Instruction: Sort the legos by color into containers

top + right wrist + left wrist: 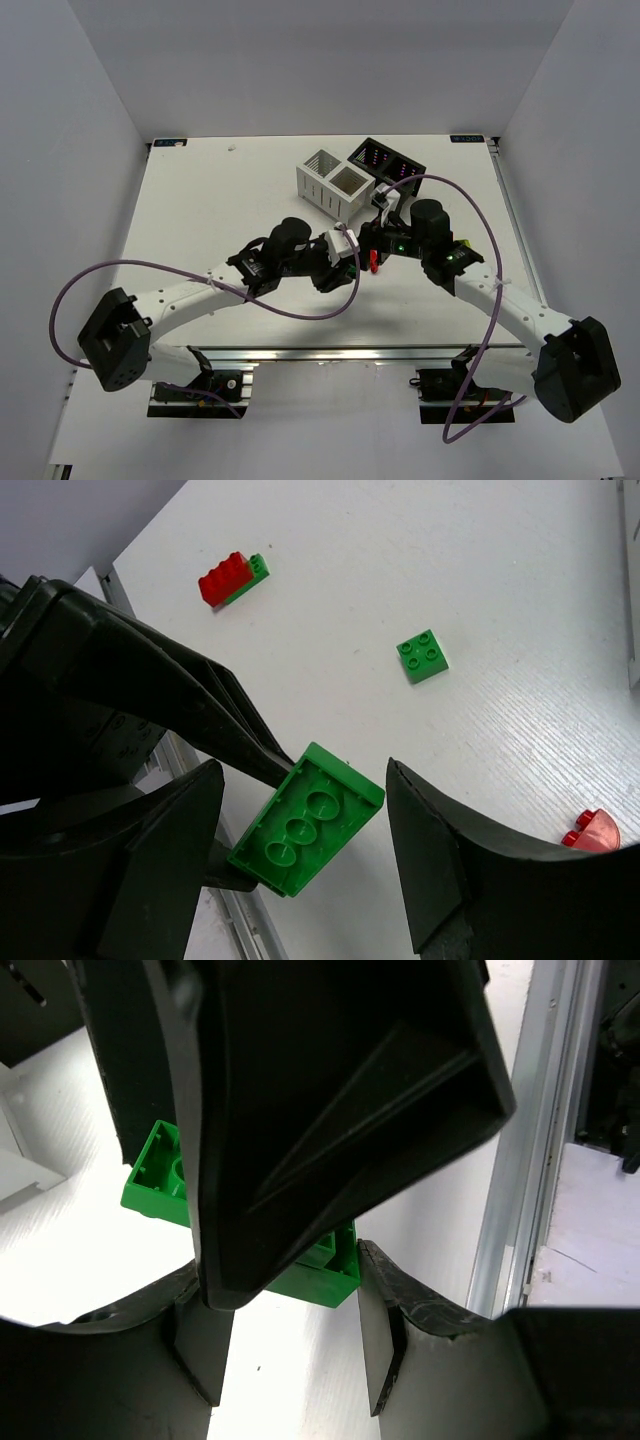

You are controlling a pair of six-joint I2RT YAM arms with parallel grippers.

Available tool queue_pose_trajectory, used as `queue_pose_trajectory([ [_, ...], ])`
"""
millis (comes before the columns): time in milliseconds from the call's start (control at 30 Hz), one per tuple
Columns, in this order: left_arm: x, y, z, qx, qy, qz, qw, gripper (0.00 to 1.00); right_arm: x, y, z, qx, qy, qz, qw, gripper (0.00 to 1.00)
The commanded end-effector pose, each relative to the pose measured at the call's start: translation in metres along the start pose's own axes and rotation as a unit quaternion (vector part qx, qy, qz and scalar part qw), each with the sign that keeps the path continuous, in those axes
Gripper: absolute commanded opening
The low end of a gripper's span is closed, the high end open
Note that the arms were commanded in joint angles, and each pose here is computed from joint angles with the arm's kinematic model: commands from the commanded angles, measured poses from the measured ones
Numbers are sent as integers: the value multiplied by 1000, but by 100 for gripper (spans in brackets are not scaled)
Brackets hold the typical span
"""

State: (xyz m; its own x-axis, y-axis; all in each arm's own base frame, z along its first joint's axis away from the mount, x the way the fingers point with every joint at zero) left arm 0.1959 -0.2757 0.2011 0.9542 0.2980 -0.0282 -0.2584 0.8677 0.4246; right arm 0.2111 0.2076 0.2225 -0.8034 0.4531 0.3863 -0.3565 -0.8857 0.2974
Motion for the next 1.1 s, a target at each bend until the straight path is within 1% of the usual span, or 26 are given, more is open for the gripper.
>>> queue_pose_trajectory([
  [0,-9,10,14,-29,-19,-18,999,39,13,9,28,-38,52,36,997,72],
  [200,-10,14,16,-37,-21,-18,999,39,8,6,25,-30,31,23,999,71],
  [333,-15,17,17,-43,-26,-42,998,39,15,12,33,-41,57,36,997,73],
  [500,-23,18,16,-41,-29,-61,997,39,35,28,41,-50,109,101,988,80],
  [567,-24,18,16,-40,-32,-63,997,39,42,35,44,-58,127,119,983,86],
  [667,-28,20,17,-42,-36,-66,996,39,43,37,42,-52,148,134,978,89],
  [700,-29,20,18,-43,-38,-67,996,39,42,38,43,-52,166,140,975,89],
  [767,-31,23,20,-48,-42,-69,996,39,42,38,40,-38,166,162,972,89],
  [833,-33,26,22,-51,-43,-70,995,39,39,38,44,-39,204,183,961,89],
  [900,-36,31,23,-56,-46,-72,995,39,38,43,42,-23,209,204,956,89],
  [933,-37,34,23,-58,-45,-74,995,39,40,46,48,-25,224,213,951,89],
  [967,-38,37,24,-61,-46,-75,994,39,39,48,51,-28,255,226,940,89],
  [1000,-41,42,23,-65,-48,-76,994,39,38,51,48,-17,248,237,939,89],
  [1033,-42,44,23,-69,-48,-77,994,39,33,55,56,-20,253,240,937,89],
  [1067,-43,47,21,-70,-49,-77,993,39,32,56,58,-25,273,256,927,88],
])
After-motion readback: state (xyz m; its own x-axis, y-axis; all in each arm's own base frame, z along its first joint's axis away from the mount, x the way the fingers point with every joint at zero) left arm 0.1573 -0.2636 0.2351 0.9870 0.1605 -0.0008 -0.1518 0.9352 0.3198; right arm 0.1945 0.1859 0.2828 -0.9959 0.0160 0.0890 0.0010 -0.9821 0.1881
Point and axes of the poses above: each gripper's point midway between its finger pads, its own y axis back along the fingers, its own x axis along the line the jaws close on, z = x × y, the point moved 8 cm from there along y, back along the fingers, and after that the axes turned 3 degrees about y, right-handed, at the moved point
